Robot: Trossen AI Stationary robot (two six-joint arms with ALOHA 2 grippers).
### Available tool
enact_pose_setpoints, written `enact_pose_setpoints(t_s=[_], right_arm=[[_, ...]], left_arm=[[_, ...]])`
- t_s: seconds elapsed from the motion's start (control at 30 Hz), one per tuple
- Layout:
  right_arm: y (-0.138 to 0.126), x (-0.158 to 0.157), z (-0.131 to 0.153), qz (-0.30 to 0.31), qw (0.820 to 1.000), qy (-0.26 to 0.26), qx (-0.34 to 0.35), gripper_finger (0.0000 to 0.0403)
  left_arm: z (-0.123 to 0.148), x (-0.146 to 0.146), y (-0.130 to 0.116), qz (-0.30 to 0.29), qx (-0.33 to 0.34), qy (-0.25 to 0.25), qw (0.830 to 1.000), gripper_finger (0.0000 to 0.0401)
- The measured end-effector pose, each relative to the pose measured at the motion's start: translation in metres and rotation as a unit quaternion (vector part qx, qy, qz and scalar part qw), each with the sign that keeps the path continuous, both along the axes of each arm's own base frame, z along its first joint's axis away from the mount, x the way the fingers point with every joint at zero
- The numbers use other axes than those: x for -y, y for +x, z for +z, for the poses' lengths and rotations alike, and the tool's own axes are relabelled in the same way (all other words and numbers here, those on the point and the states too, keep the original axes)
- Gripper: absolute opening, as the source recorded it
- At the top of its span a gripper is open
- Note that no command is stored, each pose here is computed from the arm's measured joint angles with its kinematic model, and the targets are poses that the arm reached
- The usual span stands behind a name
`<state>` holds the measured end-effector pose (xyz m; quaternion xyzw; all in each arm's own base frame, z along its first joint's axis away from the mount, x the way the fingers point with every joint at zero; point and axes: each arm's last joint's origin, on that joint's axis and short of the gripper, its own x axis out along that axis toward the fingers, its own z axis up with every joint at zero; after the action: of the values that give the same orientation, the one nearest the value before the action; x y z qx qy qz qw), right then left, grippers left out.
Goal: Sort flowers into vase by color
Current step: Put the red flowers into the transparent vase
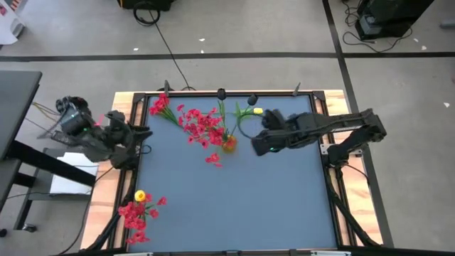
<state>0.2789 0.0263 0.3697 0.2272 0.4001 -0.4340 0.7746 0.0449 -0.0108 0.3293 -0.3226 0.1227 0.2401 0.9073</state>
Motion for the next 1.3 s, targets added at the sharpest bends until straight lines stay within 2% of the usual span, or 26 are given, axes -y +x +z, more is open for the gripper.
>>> enact_pose_setpoints(t_s=[0.13,0.3,0.5,0.6,0.77,0.9,1.0,1.1,1.3], right_arm=[[-0.024,0.017,0.009,0.007,0.997,-0.024,-0.066,0.0196],[-0.045,0.039,0.019,0.048,0.996,-0.03,-0.062,0.0196],[-0.069,0.066,0.017,0.06,0.996,-0.028,-0.066,0.0196],[-0.078,0.075,0.013,0.061,0.996,-0.017,-0.058,0.0196],[-0.098,0.082,0.004,0.05,0.998,0.004,-0.05,0.0196],[-0.11,0.082,-0.008,0.046,0.997,0.025,-0.05,0.0197],[-0.117,0.081,-0.019,0.031,0.997,0.04,-0.052,0.0197],[-0.125,0.079,-0.03,0.026,0.996,0.052,-0.06,0.0197],[-0.137,0.075,-0.048,0.013,0.995,0.063,-0.072,0.0197]], left_arm=[[-0.016,0.012,0.017,0.034,-0.006,-0.03,0.999,0.0176],[-0.024,0.028,0.056,0.061,-0.001,-0.045,0.997,0.0176],[-0.039,0.021,0.1,0.126,-0.059,-0.064,0.988,0.0176],[-0.055,0.01,0.113,0.167,-0.124,-0.092,0.974,0.0176],[-0.077,-0.016,0.126,0.248,-0.217,-0.145,0.933,0.0176],[-0.091,-0.044,0.137,0.274,-0.266,-0.193,0.904,0.0176],[-0.102,-0.066,0.14,0.288,-0.306,-0.21,0.883,0.0178],[-0.109,-0.086,0.141,0.292,-0.325,-0.221,0.872,0.0181],[-0.119,-0.123,0.144,0.315,-0.303,-0.234,0.869,0.0183]])
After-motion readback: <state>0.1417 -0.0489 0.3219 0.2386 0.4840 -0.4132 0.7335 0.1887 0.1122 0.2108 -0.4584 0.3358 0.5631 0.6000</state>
